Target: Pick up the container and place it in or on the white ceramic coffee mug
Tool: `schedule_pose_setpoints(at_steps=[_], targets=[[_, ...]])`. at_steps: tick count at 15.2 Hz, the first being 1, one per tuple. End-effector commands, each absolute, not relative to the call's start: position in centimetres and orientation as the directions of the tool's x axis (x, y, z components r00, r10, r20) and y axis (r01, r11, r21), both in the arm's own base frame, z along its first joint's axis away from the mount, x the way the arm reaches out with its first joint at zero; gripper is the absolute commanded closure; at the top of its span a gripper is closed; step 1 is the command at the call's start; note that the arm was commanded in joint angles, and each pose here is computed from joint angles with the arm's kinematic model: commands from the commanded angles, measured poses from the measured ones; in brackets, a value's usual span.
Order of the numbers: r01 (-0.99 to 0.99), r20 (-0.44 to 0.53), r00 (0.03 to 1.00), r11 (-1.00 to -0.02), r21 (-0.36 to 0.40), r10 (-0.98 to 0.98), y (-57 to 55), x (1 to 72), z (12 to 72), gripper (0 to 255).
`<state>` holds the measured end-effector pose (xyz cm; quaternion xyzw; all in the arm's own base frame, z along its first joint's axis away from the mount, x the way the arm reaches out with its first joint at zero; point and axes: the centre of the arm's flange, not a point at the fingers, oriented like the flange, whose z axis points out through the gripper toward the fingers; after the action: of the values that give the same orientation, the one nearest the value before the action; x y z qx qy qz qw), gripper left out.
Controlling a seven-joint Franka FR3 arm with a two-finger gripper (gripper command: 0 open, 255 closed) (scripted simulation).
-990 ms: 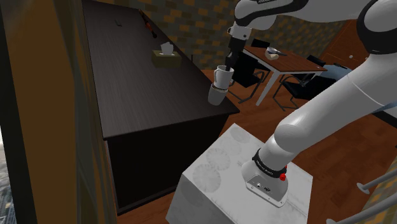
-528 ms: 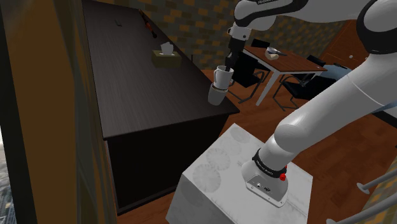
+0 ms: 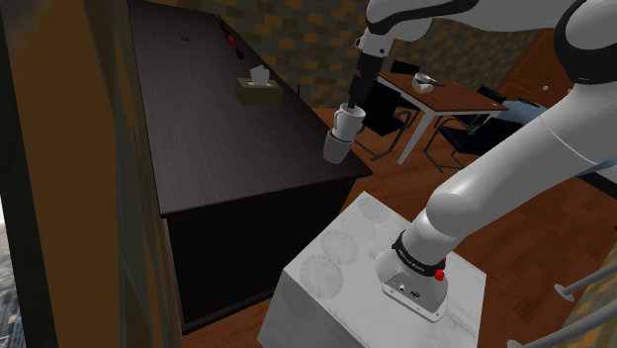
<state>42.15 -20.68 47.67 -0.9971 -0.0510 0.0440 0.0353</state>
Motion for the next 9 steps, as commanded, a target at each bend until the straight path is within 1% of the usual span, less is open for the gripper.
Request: schedule_pose_setpoints(at_steps=[1,2,9], targets=[[0.099,-0.085,0.991,-0.992,-0.075,0.105,-20.7,42.3,50.0,0],[0.099,-0.085,0.991,-0.992,-0.075,0.105,-20.7,42.4,51.0,0],[0.099,-0.085,0.991,-0.992,-0.075,0.105,-20.7,42.4,51.0,0]])
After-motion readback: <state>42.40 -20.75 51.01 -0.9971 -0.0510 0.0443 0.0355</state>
